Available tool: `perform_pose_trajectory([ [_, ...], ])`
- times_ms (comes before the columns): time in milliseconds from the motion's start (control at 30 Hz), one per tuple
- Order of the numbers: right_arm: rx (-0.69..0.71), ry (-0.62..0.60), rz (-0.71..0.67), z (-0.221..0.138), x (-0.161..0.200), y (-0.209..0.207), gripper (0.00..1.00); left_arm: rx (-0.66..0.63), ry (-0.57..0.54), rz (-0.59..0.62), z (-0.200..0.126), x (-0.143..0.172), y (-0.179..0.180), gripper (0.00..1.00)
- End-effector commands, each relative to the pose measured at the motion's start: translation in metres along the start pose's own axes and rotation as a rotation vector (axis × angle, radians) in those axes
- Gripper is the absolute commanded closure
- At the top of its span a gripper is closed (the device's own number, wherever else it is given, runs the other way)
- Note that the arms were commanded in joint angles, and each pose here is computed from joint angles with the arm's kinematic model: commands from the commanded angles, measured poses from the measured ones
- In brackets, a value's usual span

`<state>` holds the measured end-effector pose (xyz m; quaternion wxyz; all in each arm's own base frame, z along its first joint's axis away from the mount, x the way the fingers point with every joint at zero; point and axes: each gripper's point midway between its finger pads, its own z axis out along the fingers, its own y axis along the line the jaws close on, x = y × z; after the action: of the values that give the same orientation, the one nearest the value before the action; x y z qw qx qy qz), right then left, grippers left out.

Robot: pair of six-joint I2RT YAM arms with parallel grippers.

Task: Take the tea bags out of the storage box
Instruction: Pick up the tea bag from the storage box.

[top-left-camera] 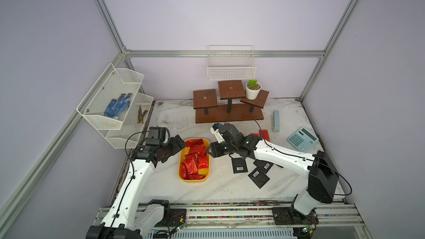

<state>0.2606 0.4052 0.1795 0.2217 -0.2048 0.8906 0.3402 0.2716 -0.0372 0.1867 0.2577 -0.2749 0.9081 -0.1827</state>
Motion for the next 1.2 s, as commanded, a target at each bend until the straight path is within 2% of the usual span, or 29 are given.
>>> perform_pose_trajectory([
  [0, -0.037, 0.064, -0.051, 0.018, 0.011, 0.022, 0.54, 0.085, 0.012, 0.020, -0.010, -0.007, -0.008, 0.07],
  [167, -0.019, 0.142, -0.096, 0.057, 0.026, 0.036, 0.56, 0.111, 0.026, -0.038, -0.004, -0.006, 0.007, 0.07],
  [400, 0.090, 0.178, -0.090, 0.100, 0.033, 0.018, 0.52, 0.150, 0.073, -0.096, 0.009, 0.005, 0.024, 0.08],
  [733, 0.154, 0.213, -0.069, 0.143, 0.036, 0.003, 0.51, 0.188, 0.071, -0.090, 0.003, 0.007, 0.019, 0.08],
  [800, 0.157, 0.221, -0.065, 0.148, 0.038, 0.002, 0.55, 0.196, 0.070, -0.087, 0.002, 0.008, 0.018, 0.08],
  [1033, 0.139, 0.193, -0.067, 0.141, 0.031, 0.009, 0.87, 0.230, 0.073, -0.078, -0.004, 0.011, 0.012, 0.08],
  [1167, 0.104, 0.141, -0.070, 0.123, 0.018, 0.022, 0.97, 0.249, 0.063, -0.076, -0.008, 0.011, 0.008, 0.08],
])
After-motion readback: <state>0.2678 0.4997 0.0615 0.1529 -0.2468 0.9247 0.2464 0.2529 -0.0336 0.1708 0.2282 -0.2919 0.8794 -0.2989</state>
